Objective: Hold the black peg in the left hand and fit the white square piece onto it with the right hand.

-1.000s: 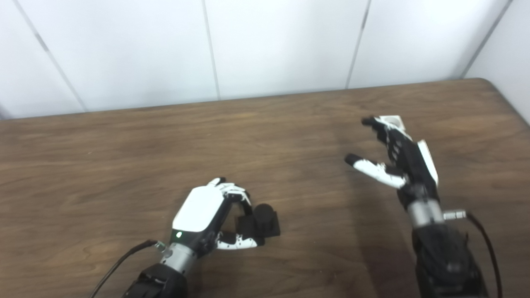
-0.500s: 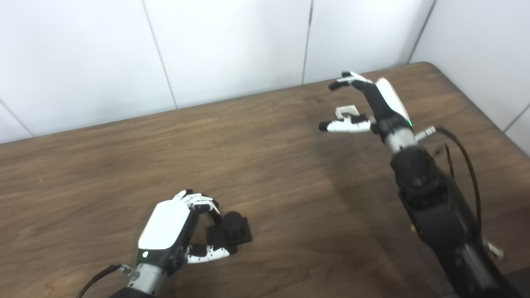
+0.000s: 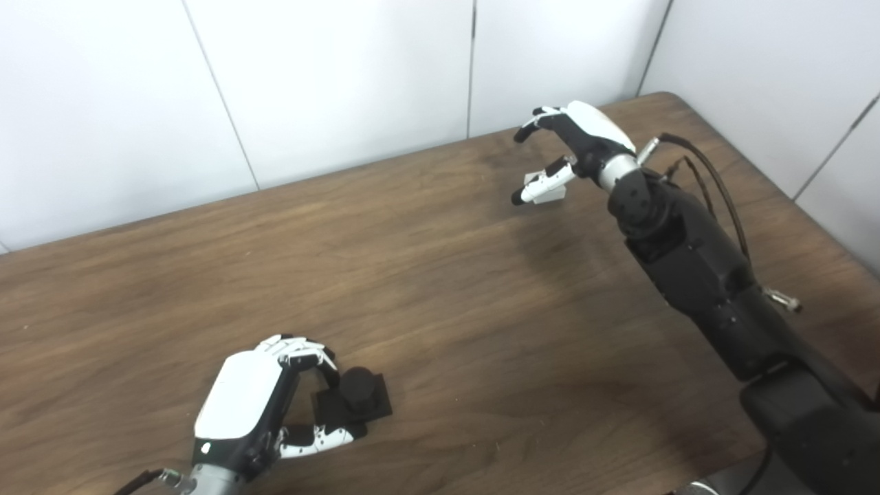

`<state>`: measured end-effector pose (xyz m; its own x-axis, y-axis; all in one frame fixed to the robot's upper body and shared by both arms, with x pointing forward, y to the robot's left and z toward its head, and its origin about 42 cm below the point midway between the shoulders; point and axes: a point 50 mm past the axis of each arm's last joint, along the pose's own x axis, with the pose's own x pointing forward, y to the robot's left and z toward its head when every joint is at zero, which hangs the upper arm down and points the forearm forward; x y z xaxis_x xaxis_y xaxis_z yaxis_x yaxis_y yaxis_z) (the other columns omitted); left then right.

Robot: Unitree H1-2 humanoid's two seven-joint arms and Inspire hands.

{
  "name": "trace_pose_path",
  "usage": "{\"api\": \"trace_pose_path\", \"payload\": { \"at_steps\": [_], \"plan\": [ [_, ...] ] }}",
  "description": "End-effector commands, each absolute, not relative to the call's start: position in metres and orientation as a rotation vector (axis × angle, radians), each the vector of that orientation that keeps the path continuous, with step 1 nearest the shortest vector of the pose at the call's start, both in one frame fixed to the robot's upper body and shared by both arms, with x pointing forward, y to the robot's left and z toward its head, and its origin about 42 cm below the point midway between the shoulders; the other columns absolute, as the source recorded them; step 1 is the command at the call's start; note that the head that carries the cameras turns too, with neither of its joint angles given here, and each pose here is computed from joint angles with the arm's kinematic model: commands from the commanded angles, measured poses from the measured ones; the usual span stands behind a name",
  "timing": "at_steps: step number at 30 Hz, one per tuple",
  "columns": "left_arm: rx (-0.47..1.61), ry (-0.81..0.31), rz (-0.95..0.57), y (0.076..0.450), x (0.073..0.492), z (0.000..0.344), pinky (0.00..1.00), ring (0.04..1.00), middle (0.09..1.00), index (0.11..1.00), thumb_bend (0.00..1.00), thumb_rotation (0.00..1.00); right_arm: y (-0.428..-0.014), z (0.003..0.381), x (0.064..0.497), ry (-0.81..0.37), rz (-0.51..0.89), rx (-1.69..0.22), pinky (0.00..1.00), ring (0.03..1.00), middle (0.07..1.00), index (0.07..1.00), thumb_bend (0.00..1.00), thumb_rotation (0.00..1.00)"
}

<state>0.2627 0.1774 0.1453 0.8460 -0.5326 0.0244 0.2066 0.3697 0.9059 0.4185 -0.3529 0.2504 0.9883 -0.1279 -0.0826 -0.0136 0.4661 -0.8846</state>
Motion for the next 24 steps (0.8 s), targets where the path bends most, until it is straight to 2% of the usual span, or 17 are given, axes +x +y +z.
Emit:
{"api": "trace_pose_path", "payload": {
  "at_steps": [1,24],
  "plan": [
    [1.123,-0.321,-0.503,0.184,0.263,0.141,0.85,0.761,0.704,0.482,0.52,0.05,-0.360,0.285,0.430,0.096,-0.119,-1.138,1.00,0.997,0.933,0.712,0.87,0.21],
    [1.115,-0.308,-0.497,0.184,0.264,0.140,0.85,0.764,0.708,0.483,0.52,0.05,-0.384,0.288,0.447,0.304,-0.109,-1.257,1.00,1.000,0.939,0.722,0.89,0.15]
  ]
}}
